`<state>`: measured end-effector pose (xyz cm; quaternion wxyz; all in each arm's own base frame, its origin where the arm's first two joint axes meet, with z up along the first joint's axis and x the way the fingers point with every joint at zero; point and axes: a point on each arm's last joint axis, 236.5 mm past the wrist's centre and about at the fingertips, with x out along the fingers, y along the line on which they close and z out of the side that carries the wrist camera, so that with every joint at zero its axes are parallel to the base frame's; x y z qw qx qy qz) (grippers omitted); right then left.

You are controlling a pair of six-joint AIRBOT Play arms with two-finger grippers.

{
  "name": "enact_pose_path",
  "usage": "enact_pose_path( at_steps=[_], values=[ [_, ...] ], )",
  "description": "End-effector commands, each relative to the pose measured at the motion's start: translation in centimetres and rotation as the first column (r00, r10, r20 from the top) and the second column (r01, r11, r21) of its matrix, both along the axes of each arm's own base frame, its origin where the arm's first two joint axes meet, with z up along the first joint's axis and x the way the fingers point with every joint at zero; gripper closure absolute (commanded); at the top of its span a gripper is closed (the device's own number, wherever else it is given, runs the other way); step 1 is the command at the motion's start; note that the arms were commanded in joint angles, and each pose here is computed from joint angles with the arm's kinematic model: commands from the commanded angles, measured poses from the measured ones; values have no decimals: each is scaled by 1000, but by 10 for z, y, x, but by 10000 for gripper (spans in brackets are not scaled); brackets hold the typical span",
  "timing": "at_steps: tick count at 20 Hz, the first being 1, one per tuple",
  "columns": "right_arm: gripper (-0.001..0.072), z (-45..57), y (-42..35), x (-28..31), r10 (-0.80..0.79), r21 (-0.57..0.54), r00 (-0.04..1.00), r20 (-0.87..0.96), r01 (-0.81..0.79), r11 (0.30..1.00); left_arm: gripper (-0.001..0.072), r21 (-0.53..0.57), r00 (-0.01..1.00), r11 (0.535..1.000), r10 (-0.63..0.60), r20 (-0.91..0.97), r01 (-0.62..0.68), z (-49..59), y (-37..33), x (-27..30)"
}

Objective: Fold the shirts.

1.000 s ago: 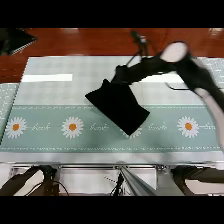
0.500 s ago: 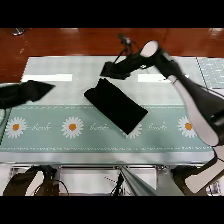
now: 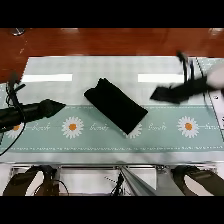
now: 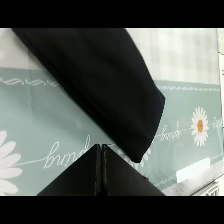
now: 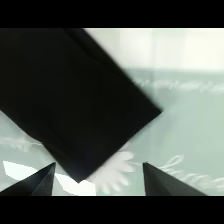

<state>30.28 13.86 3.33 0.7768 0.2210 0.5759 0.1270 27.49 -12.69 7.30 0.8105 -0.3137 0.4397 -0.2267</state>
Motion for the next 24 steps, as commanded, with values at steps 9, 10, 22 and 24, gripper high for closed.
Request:
enact_pose_path(
  at_steps=[9,10,22,24],
  values=[
    [95,-121,63,-32,-220,265,955,-199,269,926,680,-13,998,1000,-8,-58,7,-20,-3,-11],
    [95,-124,69,-25,-204,268,955,-217,260,928,680,-13,998,1000,-8,-58,7,-20,-3,-11],
    [689,2,137,75,245,304,964,104,-266,915,680,-12,998,1000,-8,-58,7,-21,-3,-11],
    [689,48,130,97,271,219,945,184,-308,926,679,-12,998,1000,-8,-59,7,-21,-3,-11]
  ],
)
